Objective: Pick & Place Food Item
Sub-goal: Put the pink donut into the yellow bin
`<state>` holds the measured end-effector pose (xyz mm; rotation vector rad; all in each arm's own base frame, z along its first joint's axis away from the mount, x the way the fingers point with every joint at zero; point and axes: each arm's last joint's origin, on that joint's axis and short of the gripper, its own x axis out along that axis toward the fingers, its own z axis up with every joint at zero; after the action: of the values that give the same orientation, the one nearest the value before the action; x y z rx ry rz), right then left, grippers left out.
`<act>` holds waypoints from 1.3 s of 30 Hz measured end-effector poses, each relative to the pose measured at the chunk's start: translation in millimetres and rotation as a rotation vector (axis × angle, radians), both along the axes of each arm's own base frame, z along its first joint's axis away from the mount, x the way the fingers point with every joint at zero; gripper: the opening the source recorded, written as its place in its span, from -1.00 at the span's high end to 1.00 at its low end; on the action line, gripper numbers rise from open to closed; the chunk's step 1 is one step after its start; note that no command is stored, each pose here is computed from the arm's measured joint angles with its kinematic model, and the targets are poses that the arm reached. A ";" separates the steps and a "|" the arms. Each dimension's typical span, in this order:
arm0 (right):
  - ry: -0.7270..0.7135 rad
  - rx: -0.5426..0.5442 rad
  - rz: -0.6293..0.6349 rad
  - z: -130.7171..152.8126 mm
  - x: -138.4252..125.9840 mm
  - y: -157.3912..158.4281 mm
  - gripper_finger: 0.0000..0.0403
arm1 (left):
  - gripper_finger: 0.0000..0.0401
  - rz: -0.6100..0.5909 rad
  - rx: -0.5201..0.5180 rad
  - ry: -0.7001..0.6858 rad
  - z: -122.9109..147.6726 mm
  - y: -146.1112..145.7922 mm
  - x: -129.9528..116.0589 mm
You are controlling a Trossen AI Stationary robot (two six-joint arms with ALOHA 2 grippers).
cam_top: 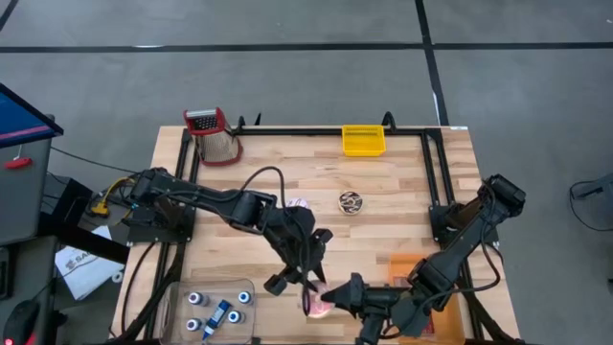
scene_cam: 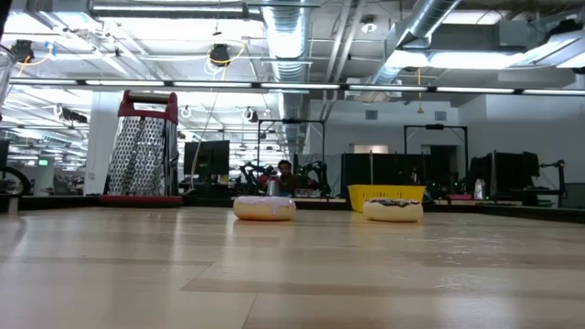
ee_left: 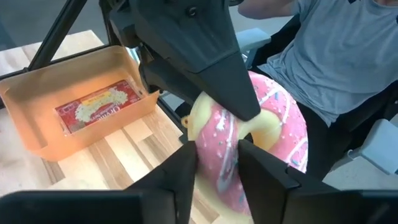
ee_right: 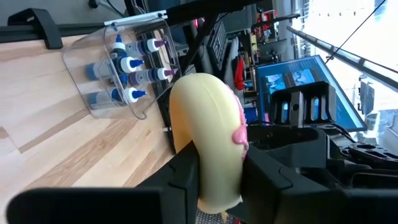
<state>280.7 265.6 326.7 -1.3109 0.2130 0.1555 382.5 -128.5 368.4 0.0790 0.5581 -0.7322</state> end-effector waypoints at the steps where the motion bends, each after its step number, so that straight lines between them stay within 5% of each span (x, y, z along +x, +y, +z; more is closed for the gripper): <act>1: -0.001 0.001 0.001 0.1 -0.1 0.2 0.57 | 0.39 -0.005 -0.002 -0.003 2.6 -0.6 -3.0; 12: 0.011 0.026 -0.012 -1.5 -2.3 1.3 0.56 | 0.15 0.011 -0.008 -0.068 38.5 6.0 -35.1; 22: 0.125 0.118 -0.272 -15.0 -16.7 -19.5 0.56 | 0.18 0.149 0.116 0.113 27.5 -4.8 -55.6; 29: 0.173 0.209 -0.546 -16.6 -31.6 -59.6 0.56 | 0.25 0.386 0.360 0.190 5.5 -32.6 -68.0; 39: 0.143 0.378 -0.840 -17.0 -56.8 -132.2 0.56 | 0.32 0.728 0.726 -0.140 9.7 -76.1 -100.5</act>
<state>223.9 133.5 309.7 -0.7515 0.7946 -0.4101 282.0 -204.6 378.2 0.5651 0.6394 0.2077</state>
